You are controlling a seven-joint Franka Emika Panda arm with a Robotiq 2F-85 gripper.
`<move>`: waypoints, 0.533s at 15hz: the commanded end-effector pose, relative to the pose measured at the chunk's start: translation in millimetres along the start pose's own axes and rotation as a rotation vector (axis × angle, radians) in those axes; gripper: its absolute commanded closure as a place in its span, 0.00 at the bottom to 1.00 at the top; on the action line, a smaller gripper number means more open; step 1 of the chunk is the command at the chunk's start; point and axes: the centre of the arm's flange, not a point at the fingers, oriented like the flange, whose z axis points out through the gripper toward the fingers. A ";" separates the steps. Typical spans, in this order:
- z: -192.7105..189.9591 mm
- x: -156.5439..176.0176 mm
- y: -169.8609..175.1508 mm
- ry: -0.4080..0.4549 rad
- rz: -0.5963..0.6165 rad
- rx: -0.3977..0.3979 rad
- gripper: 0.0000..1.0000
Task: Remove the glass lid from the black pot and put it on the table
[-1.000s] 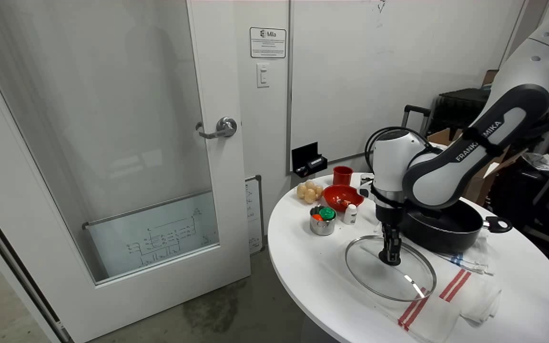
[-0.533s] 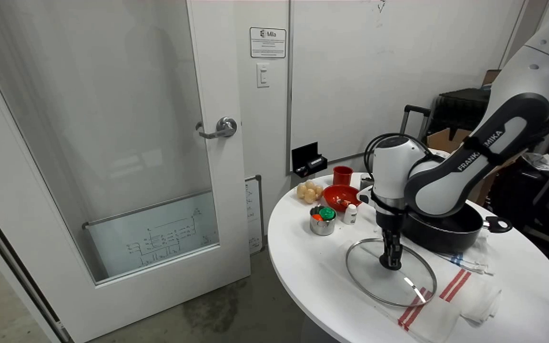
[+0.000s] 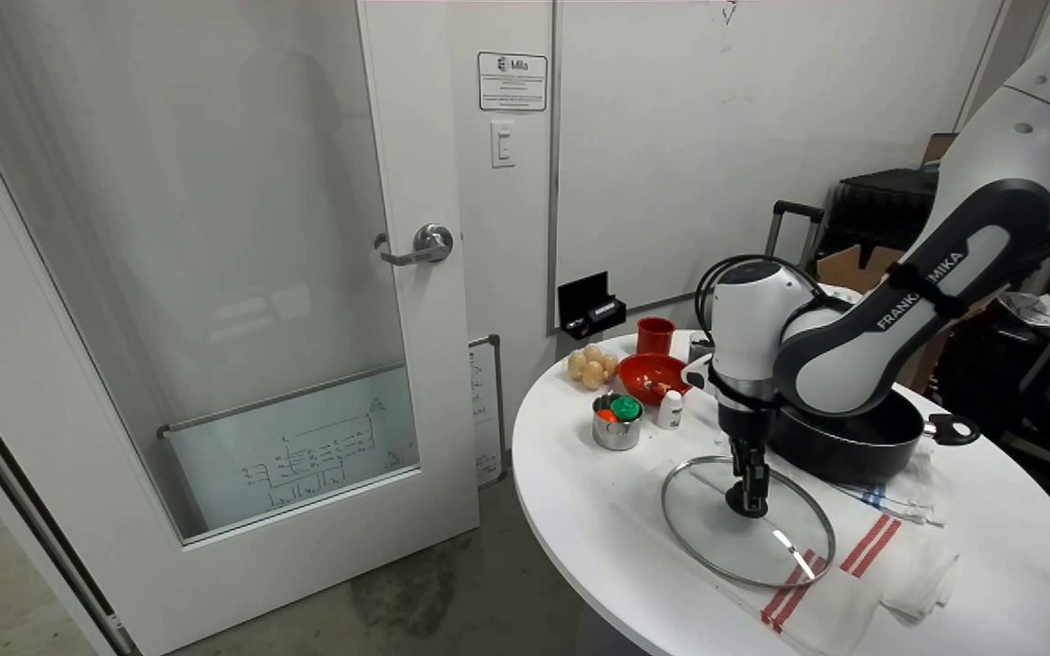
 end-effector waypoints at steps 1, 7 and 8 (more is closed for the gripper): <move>-17.4 -6.8 -2.6 0.013 0.014 -0.038 0.01; -47.6 -9.7 -5.4 0.049 0.012 -0.048 0.00; -51.2 -9.8 -6.3 0.052 0.014 -0.048 0.00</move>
